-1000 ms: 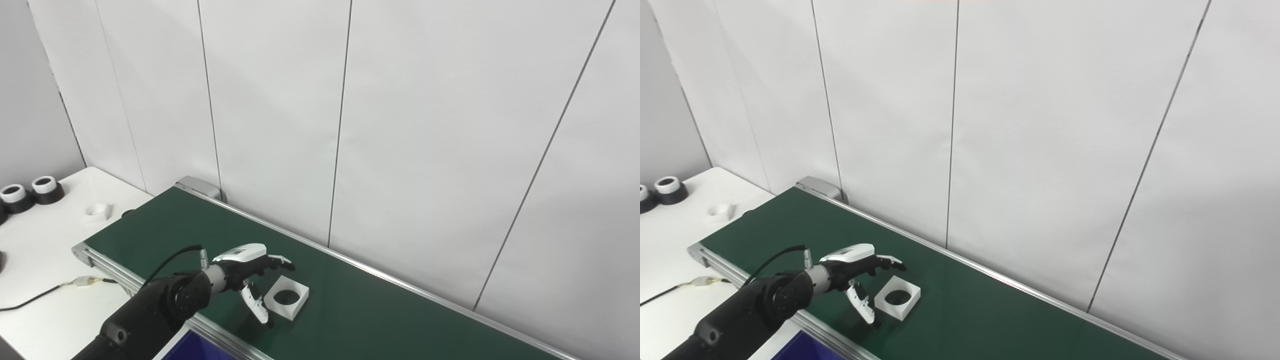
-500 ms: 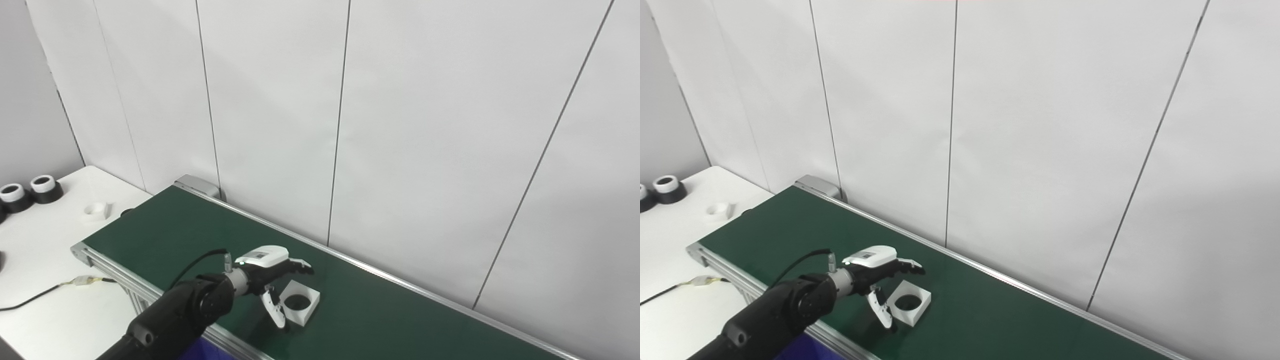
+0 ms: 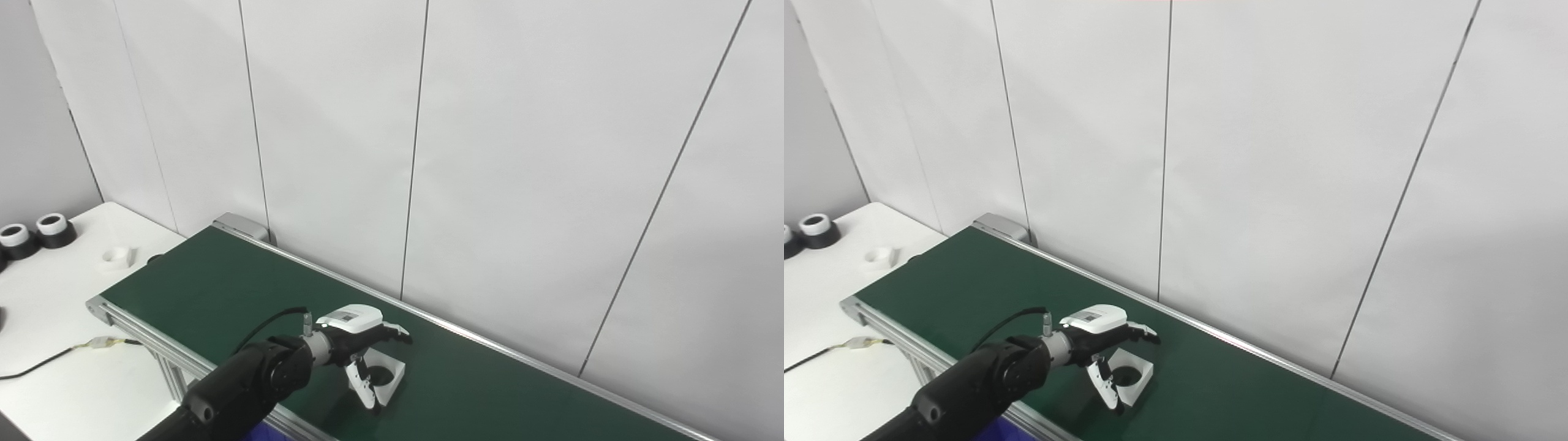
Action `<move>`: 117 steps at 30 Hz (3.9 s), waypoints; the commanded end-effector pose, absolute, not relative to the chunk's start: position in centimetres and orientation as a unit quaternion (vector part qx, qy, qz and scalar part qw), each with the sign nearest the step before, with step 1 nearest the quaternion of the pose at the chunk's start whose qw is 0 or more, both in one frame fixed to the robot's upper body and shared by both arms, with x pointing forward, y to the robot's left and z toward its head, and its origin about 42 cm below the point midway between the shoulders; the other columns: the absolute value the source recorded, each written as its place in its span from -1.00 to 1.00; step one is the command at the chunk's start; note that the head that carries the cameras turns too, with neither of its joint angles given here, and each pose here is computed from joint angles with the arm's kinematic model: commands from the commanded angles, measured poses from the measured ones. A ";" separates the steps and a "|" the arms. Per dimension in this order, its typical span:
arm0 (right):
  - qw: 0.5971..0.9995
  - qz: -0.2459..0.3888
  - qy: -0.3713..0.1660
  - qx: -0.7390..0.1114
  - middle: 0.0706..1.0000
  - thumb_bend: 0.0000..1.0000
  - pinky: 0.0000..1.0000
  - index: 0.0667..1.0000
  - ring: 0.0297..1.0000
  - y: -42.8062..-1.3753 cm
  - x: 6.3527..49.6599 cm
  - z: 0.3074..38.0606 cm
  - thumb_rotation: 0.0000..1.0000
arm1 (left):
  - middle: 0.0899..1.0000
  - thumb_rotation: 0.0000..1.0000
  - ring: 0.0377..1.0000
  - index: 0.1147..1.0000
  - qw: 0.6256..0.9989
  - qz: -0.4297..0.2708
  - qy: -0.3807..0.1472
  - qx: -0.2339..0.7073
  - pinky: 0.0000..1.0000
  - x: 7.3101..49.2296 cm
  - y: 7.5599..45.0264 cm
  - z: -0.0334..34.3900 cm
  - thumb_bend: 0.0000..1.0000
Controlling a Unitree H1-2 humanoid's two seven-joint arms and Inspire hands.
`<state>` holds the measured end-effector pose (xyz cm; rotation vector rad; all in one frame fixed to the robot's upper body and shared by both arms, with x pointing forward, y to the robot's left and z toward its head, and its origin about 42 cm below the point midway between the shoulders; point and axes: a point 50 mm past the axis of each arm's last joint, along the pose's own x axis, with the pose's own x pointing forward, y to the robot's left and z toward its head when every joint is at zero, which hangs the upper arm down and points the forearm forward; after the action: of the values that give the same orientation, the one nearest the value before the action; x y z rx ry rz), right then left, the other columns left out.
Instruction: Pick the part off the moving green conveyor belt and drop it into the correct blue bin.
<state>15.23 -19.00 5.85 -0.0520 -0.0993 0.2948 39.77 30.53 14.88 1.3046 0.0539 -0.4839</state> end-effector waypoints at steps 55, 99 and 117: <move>0.985 0.146 -0.089 -0.011 0.51 0.00 0.27 0.70 0.40 -18.4 15.1 7.6 0.10 | -0.11 -1.00 -0.17 -0.04 0.779 -0.207 -0.036 0.590 -0.32 41.1 30.4 11.0 -0.05; 0.984 0.148 -0.102 -0.023 0.53 0.07 0.28 0.71 0.42 -18.4 15.2 9.0 0.15 | -0.10 -1.00 -0.17 -0.09 0.843 -0.131 -0.192 0.485 -0.22 30.3 31.8 24.9 -0.04; 0.984 0.140 -0.104 -0.025 0.51 0.13 0.30 0.70 0.42 -18.3 15.5 11.2 0.13 | -0.13 -1.00 -0.17 -0.12 0.863 -0.146 -0.168 0.454 -0.16 24.9 31.5 23.9 -0.04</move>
<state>15.32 -18.50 10.07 -0.0549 -0.1700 0.2900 25.08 31.64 22.53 0.9548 -0.2933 -0.3223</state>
